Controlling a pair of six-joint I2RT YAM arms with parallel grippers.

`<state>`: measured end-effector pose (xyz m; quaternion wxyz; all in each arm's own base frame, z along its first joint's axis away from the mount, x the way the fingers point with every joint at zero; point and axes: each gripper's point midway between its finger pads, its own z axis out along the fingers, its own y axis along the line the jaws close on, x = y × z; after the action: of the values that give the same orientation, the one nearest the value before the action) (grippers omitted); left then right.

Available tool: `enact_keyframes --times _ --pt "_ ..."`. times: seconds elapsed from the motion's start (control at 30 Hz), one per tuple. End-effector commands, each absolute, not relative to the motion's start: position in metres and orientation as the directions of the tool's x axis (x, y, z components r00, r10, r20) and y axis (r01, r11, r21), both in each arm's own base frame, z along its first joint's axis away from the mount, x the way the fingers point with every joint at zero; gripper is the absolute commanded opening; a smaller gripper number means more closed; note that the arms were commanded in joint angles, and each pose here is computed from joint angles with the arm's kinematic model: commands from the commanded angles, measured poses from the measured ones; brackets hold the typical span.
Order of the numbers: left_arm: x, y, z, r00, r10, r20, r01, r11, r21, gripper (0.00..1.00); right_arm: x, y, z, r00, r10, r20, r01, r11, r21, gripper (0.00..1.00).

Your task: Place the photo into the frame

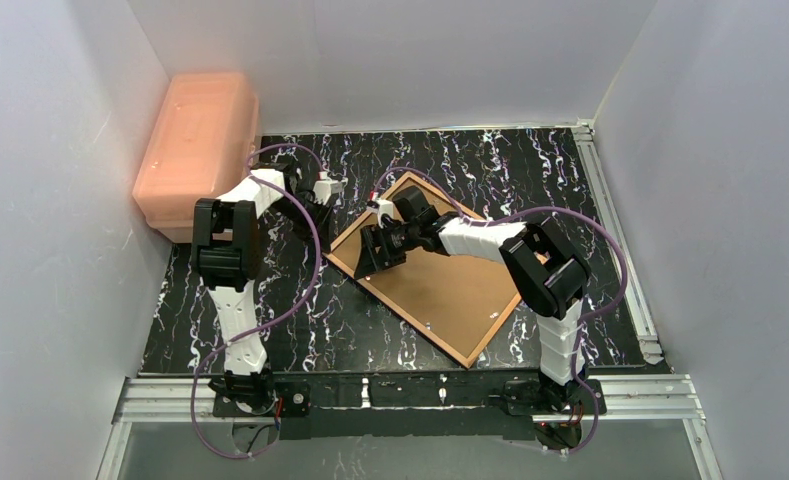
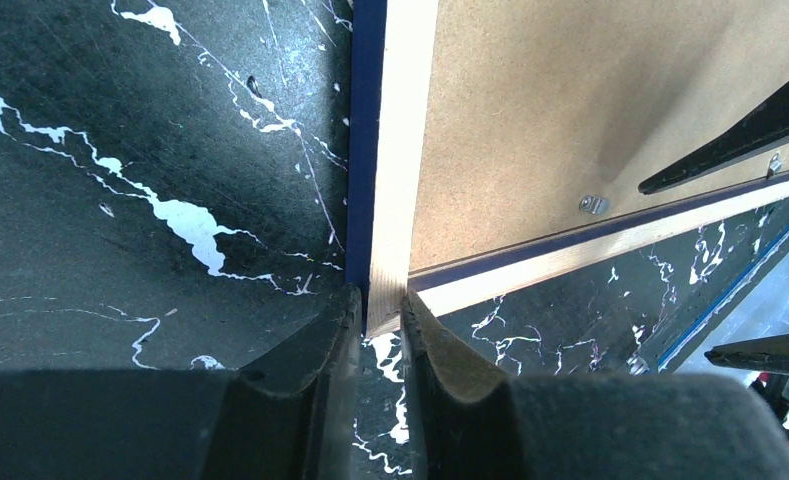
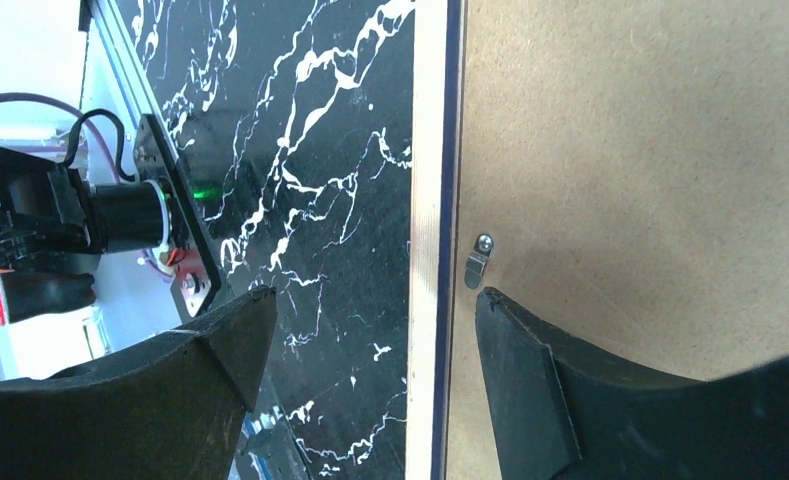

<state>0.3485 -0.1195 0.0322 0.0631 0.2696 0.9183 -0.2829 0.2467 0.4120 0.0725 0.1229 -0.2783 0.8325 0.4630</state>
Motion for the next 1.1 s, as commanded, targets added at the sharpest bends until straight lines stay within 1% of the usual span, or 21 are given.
enact_keyframes --times 0.0,0.27,0.4,1.07 --pt "0.341 -0.112 0.03 -0.842 0.482 -0.242 0.538 0.71 -0.455 0.17 0.257 0.422 0.077 -0.797 -0.314 -0.516 -0.604 0.406 0.686 0.8" --pt "0.336 -0.11 0.028 -0.84 0.493 -0.228 0.541 0.716 -0.442 0.15 0.252 0.427 0.071 -0.801 -0.319 -0.507 -0.599 0.408 0.689 0.8" --pt "0.336 -0.109 0.025 -0.843 0.491 -0.22 0.535 0.722 -0.44 0.12 0.248 0.424 0.063 -0.806 -0.327 -0.493 -0.592 0.414 0.692 0.8" --pt "0.331 -0.108 0.025 -0.842 0.496 -0.213 0.536 0.726 -0.431 0.1 0.235 0.425 0.052 -0.805 -0.363 -0.469 -0.59 0.413 0.694 0.78"
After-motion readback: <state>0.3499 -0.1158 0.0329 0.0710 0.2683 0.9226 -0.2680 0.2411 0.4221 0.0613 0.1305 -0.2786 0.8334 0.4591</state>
